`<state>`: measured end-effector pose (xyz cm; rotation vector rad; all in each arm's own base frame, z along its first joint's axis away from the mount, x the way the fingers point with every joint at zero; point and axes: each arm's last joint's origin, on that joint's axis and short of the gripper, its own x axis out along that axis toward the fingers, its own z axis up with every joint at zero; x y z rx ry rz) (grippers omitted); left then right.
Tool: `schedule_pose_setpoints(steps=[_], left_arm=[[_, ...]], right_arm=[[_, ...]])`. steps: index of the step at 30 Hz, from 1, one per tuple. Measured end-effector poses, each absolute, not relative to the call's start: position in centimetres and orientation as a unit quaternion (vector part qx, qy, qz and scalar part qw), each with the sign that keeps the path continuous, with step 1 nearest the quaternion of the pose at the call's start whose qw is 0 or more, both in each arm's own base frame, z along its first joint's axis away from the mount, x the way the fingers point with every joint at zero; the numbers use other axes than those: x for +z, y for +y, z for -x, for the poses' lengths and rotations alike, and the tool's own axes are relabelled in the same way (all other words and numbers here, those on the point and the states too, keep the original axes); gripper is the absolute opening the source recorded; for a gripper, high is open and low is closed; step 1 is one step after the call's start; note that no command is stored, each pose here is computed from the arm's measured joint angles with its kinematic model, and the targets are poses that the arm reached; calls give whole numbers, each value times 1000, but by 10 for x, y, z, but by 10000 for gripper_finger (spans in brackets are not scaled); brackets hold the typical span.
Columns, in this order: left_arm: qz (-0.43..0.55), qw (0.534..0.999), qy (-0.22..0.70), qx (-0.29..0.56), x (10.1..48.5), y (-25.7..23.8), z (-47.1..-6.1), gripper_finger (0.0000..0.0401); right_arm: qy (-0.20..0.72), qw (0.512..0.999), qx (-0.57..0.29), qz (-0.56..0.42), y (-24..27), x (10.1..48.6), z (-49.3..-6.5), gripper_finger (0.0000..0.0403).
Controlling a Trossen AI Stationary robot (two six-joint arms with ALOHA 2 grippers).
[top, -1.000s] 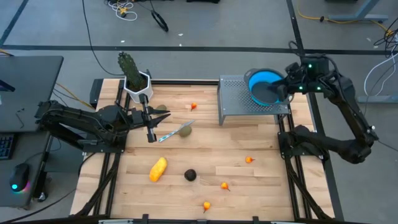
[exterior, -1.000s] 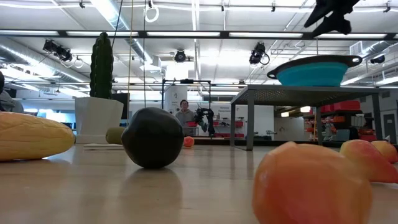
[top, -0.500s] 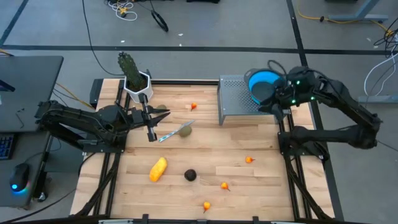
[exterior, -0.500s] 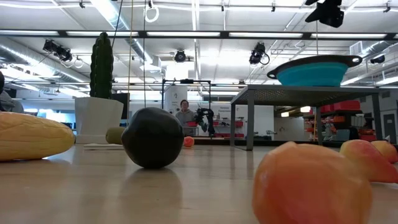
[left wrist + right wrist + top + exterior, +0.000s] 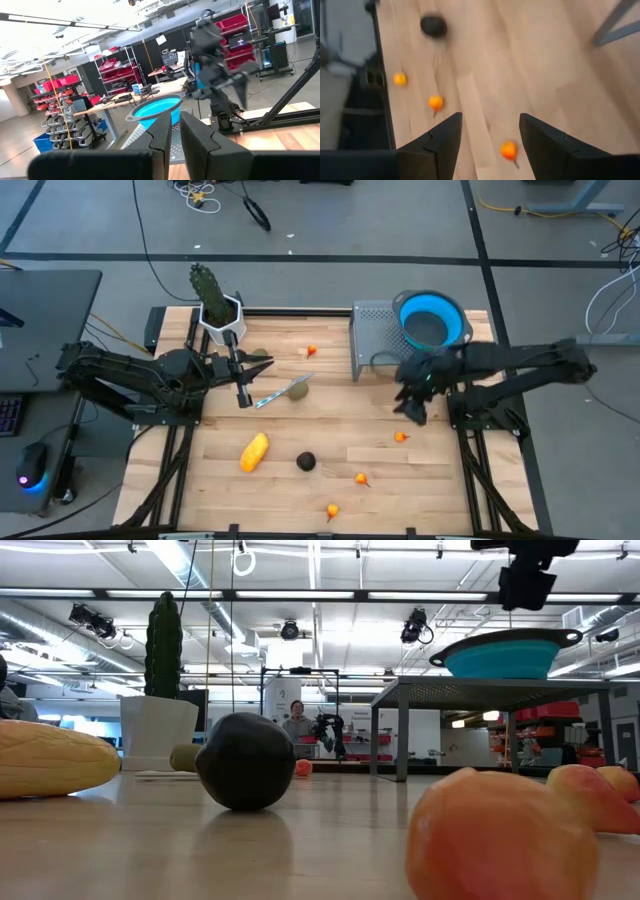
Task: Pick & Place Fruit
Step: Put the pear into the blue strainer bowl on the shelf
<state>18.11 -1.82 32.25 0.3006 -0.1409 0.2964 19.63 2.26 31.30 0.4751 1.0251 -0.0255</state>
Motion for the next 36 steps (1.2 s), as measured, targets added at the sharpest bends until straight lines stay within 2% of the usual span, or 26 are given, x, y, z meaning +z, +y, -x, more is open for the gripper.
schedule_pose_setpoints(steps=[12, 20, 25, 30, 36], left_arm=[[-144, 976, -70, 147, 322, -18, -181, 45], [-145, 976, -70, 147, 323, -18, -181, 45], [-144, 976, -71, 147, 323, -18, -181, 45], [-142, 976, -71, 147, 323, -18, -181, 45], [-145, 977, -62, 145, 321, -18, -181, 45]], right_arm=[[617, 774, 13, -138, 80, 255, -233, 209], [681, 726, 1, -100, 101, 225, -240, 208], [692, 712, -35, -114, 111, 216, -239, 208], [684, 718, -100, -79, 115, 209, -233, 208], [681, 721, -111, -58, 114, 188, -225, 210]])
